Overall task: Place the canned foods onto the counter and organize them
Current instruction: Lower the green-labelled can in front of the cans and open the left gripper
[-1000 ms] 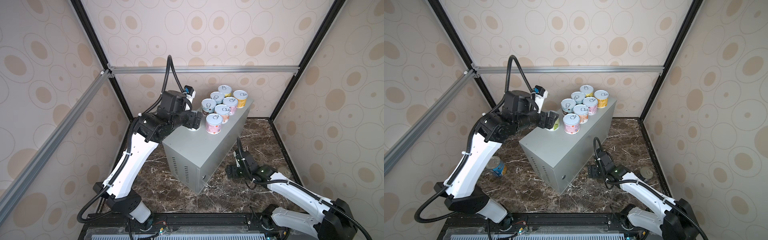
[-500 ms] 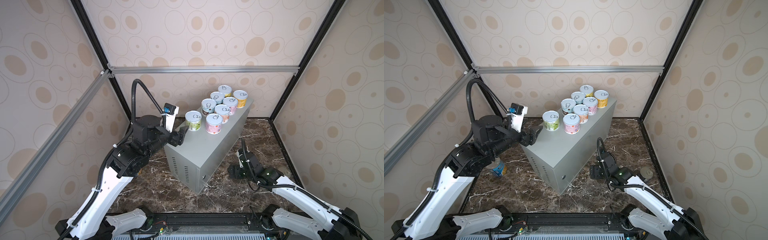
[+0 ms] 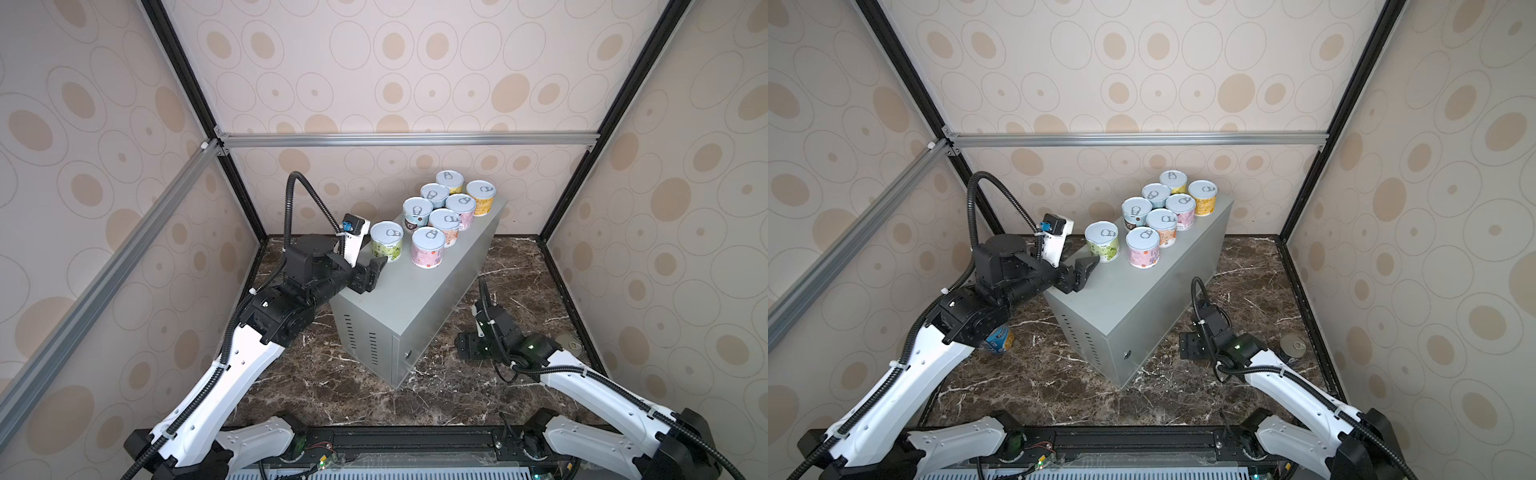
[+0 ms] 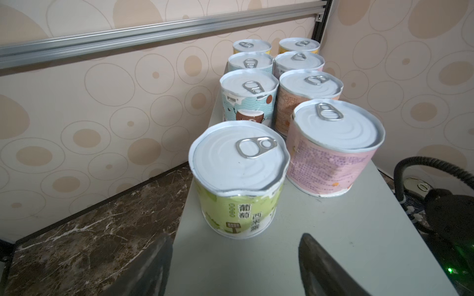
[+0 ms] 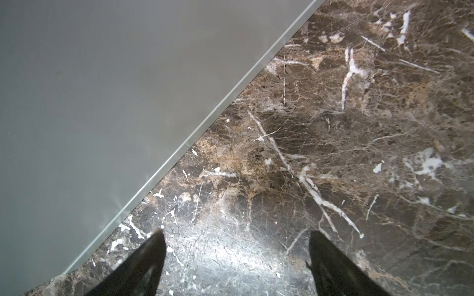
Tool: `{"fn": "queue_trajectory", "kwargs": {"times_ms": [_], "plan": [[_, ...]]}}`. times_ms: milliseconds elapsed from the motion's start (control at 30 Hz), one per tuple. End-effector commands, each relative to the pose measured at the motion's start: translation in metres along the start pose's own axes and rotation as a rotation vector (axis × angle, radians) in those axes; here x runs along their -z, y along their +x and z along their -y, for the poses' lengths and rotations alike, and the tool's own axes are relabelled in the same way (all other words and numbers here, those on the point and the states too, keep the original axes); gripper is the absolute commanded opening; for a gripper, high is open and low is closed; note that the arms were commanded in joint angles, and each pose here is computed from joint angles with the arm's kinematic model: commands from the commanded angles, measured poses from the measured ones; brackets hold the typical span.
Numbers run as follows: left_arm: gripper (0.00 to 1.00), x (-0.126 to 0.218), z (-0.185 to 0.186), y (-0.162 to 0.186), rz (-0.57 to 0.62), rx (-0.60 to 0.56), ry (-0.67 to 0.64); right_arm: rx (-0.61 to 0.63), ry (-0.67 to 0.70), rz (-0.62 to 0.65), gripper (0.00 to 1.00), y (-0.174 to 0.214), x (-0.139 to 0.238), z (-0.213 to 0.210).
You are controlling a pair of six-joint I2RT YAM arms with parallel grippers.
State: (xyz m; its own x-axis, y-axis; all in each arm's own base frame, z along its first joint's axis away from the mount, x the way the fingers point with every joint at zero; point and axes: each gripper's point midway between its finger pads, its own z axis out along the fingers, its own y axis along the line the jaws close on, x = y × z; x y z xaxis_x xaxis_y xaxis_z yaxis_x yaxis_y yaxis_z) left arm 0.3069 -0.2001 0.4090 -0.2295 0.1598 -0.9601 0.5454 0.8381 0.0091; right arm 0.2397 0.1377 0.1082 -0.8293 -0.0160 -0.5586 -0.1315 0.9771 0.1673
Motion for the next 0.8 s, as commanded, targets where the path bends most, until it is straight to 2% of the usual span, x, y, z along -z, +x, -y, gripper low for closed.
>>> {"fn": "queue_trajectory", "kwargs": {"times_ms": [0, 767], "plan": [[0.76, -0.007, 0.001, -0.016, 0.051, -0.020, 0.035, 0.000, 0.025, 0.001, 0.90, 0.002, -0.006, 0.006], [0.73, -0.043, 0.011, -0.026, 0.072, -0.030, 0.138, 0.051, 0.029, -0.027, 0.91, -0.004, -0.025, -0.002]]}}
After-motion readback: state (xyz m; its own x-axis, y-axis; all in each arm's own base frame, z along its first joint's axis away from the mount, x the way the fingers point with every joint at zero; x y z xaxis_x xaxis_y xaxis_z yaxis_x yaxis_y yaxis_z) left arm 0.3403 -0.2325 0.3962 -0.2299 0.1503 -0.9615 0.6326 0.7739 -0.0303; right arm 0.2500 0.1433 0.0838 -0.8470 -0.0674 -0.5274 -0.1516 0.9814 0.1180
